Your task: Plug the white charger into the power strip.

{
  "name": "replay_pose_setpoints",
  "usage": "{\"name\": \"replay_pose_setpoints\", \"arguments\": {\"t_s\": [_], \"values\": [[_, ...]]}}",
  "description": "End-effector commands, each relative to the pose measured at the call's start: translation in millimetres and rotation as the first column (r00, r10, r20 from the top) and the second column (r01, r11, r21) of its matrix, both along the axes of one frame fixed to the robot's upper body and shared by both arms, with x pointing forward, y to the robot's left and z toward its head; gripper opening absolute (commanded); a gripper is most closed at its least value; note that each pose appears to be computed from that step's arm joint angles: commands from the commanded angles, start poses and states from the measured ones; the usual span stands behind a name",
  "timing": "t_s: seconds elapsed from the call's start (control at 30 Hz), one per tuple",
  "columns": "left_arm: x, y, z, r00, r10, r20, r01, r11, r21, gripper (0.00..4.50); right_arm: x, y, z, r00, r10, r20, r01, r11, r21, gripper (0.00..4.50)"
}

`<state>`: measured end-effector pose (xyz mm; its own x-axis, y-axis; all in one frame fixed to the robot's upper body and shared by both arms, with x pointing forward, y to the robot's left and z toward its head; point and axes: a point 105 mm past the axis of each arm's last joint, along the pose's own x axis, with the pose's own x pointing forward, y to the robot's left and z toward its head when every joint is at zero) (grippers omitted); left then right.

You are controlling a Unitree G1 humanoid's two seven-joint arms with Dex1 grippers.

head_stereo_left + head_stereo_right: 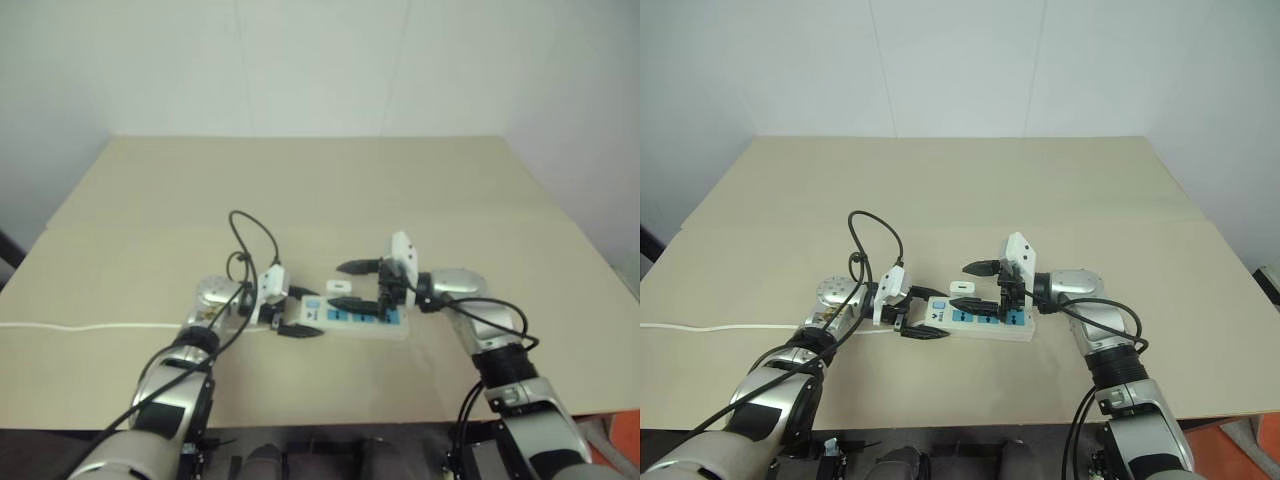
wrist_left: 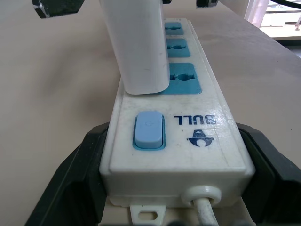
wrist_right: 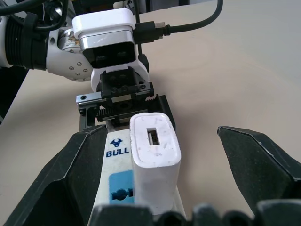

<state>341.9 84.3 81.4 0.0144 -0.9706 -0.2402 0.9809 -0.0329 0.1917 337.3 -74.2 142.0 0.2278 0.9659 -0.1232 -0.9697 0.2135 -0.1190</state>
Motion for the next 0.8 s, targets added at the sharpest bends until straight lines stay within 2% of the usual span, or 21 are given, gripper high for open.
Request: {"name": "replay_pose_setpoints", "arguments": {"t_s": [0.03,0.3,0.5,0.8], "values": [[1,-1,5,1.000,-0.002,0.030,0.002,1.000,0.000,3.29,0,0,8,1.000,0.012,0.023,-0.012,1.000,0.019,3.87],[2,-1,5,1.000,-0.003,0.030,0.003,1.000,0.002,3.29,-3,2,6,0.999,0.030,0.027,-0.031,0.999,0.026,1.11],[2,0,5,1.000,-0.002,0.030,0.002,1.000,0.007,3.29,-9,1,3,0.994,0.071,0.082,-0.072,0.997,0.011,1.11],[1,-1,4,1.000,-0.008,0.027,0.007,1.000,0.008,3.29,-9,3,-7,0.993,0.108,0.055,-0.107,0.994,-0.020,1.11]]}}
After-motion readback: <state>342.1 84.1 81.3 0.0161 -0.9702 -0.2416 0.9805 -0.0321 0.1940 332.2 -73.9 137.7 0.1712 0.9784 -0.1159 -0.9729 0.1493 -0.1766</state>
